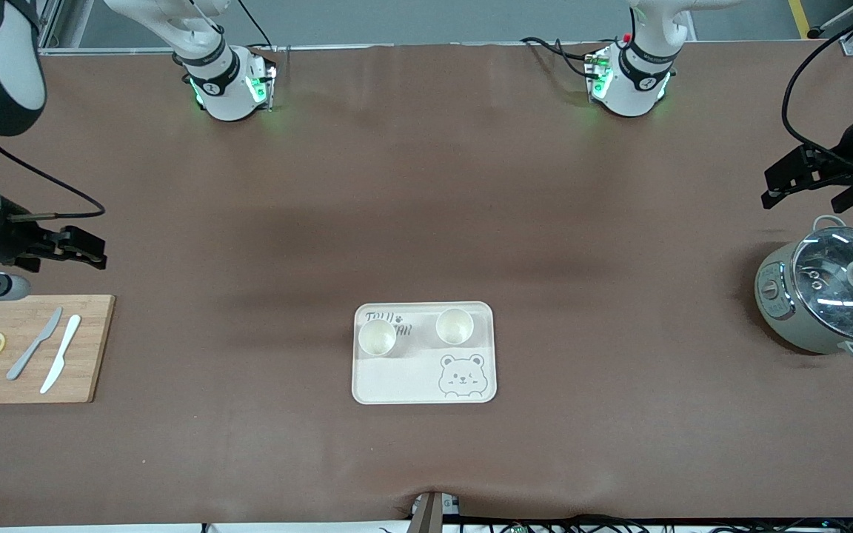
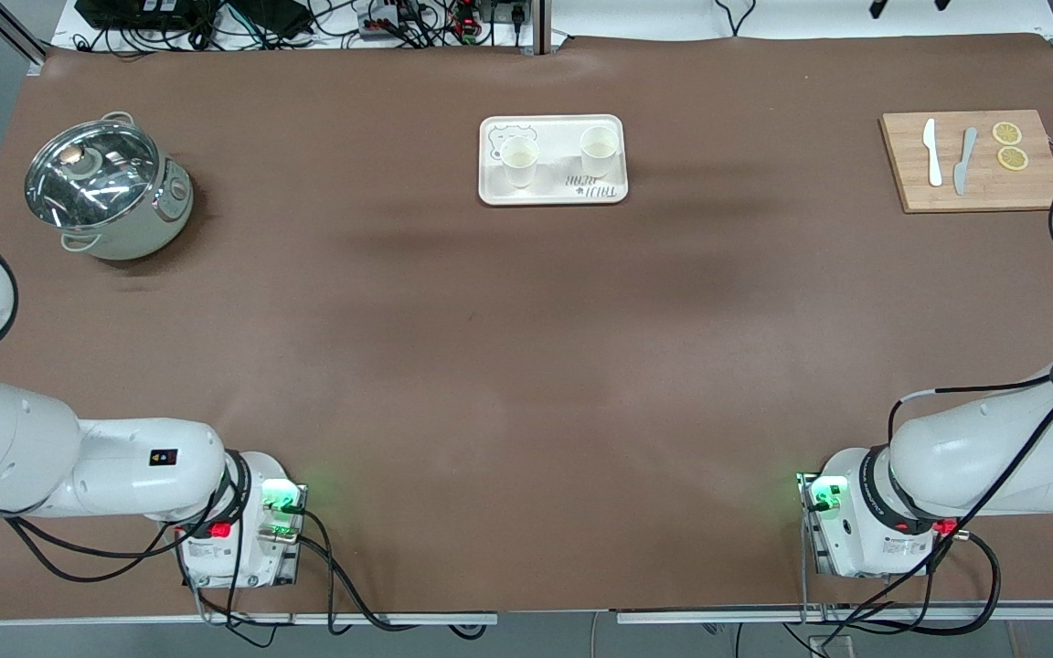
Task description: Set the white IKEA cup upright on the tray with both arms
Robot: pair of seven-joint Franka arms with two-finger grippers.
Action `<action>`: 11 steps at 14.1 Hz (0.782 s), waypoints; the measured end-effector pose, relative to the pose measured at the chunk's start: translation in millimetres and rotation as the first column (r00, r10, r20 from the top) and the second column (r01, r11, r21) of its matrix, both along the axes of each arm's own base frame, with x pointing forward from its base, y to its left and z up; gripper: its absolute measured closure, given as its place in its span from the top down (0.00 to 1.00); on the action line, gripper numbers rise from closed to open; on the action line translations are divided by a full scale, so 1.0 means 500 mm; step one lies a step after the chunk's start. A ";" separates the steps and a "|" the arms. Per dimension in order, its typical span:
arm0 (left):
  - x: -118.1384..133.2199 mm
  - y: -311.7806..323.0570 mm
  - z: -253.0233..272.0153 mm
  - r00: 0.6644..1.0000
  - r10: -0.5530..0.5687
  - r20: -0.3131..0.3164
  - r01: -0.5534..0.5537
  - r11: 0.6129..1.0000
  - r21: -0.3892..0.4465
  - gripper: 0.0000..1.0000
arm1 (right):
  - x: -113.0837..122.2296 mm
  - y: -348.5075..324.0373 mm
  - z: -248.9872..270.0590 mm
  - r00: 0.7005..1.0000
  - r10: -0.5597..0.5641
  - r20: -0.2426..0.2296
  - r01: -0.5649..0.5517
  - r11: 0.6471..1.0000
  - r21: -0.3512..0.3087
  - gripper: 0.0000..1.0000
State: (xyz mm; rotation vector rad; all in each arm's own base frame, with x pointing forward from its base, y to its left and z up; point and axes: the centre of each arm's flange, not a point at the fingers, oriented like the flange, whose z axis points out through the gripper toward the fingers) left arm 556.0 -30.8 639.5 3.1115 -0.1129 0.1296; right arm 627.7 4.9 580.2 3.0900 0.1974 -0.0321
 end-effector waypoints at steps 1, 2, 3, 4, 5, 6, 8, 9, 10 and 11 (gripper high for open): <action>0.000 -0.004 0.000 1.000 0.001 0.000 -0.001 1.000 0.000 1.00 | 0.000 -0.025 0.003 1.000 0.027 -0.001 -0.027 1.000 0.001 1.00; 0.000 -0.008 0.000 1.000 0.000 0.000 0.000 1.000 0.000 1.00 | -0.003 -0.042 0.005 0.999 0.037 -0.006 -0.037 0.999 0.001 1.00; -0.001 -0.011 0.000 1.000 -0.001 0.000 0.001 1.000 -0.001 1.00 | -0.005 -0.051 0.007 0.999 0.042 -0.015 -0.042 0.999 0.001 1.00; 0.000 -0.012 -0.001 1.000 -0.002 -0.001 0.002 1.000 -0.001 1.00 | -0.007 -0.053 0.010 0.999 0.045 -0.019 -0.045 0.999 -0.002 1.00; 0.000 -0.012 -0.001 1.000 -0.002 -0.001 0.002 1.000 -0.001 1.00 | -0.010 -0.055 0.017 0.999 0.044 -0.016 -0.044 0.999 -0.006 1.00; 0.000 -0.012 -0.001 1.000 -0.002 -0.001 0.002 1.000 -0.001 1.00 | -0.014 -0.063 0.026 0.999 0.038 -0.011 -0.038 0.999 -0.008 1.00; 0.000 -0.012 -0.001 1.000 -0.002 -0.001 0.002 1.000 -0.001 1.00 | -0.023 -0.084 0.040 1.000 0.024 -0.004 -0.024 1.000 -0.009 1.00; 0.000 -0.012 -0.001 1.000 -0.002 -0.002 0.002 1.000 -0.001 1.00 | -0.025 -0.091 0.044 1.000 0.019 -0.002 -0.019 1.000 -0.010 1.00; 0.000 -0.012 -0.002 1.000 -0.002 -0.002 0.002 1.000 -0.001 1.00 | -0.026 -0.094 0.047 1.000 0.017 0.000 -0.017 1.000 -0.010 1.00; 0.000 -0.012 -0.002 1.000 -0.002 -0.002 0.002 1.000 -0.001 1.00 | -0.027 -0.096 0.049 1.000 0.015 0.002 -0.015 1.000 -0.010 1.00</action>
